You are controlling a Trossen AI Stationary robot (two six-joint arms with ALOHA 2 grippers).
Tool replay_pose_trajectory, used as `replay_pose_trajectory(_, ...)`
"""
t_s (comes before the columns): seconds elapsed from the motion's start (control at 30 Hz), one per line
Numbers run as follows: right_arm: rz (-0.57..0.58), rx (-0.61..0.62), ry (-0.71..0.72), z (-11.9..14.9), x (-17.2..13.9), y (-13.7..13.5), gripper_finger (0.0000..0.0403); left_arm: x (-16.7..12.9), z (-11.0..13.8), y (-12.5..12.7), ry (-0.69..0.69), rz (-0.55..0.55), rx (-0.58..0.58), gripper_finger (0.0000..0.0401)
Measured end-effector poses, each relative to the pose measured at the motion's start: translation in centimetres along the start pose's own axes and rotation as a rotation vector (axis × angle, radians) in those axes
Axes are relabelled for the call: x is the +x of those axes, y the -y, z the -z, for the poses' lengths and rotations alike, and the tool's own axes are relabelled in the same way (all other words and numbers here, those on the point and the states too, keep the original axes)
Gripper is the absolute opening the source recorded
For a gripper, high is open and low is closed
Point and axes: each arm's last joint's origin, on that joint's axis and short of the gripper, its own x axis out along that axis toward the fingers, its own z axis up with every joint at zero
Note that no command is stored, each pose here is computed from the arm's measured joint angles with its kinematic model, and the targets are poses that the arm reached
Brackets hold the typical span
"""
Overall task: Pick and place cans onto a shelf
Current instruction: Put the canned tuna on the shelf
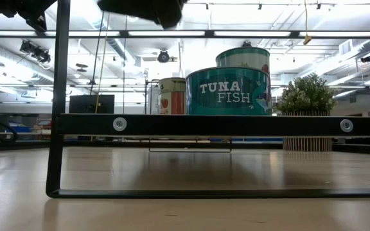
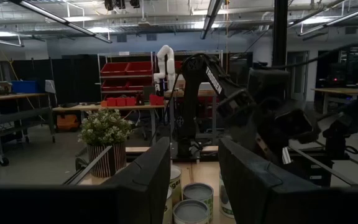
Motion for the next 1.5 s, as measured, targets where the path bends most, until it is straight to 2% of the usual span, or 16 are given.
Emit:
replay_pose_trajectory(0.13, 0.029, 0.045, 0.025, -0.9, 0.8, 1.7, 0.0349, 0.0, 0.0, 0.0, 0.000, 0.000, 0.000, 0.0142)
replay_pose_trajectory(0.23, -0.032, 0.104, 0.014, -0.5, 1.6, 2.1, 0.0349, 0.0, 0.0, 0.0, 0.000, 0.000, 0.000, 0.0142)
replay_pose_trajectory(0.37, -0.062, 0.113, -0.031, 0.3, 3.2, 1.0, 0.0349, 0.0, 0.0, 0.0, 0.000, 0.000, 0.000, 0.0142)
replay_pose_trajectory(0.6, -0.090, 0.033, -0.052, 1.0, 4.7, -1.4, 0.0349, 0.0, 0.0, 0.0, 0.001, 0.000, -0.001, 0.0142)
replay_pose_trajectory(0.97, -0.208, 0.063, -0.114, 2.4, 4.2, -3.0, 0.0349, 0.0, 0.0, 0.0, 0.000, 0.000, 0.000, 0.0142)
replay_pose_trajectory(1.13, -0.224, 0.052, -0.120, 2.9, 4.0, -3.5, 0.0349, 0.0, 0.0, 0.0, 0.000, 0.000, 0.000, 0.0142)
replay_pose_trajectory(1.5, -0.317, -0.071, -0.103, 3.5, 2.4, -5.7, 0.0349, 0.0, 0.0, 0.0, 0.000, 0.000, 0.000, 0.0142)
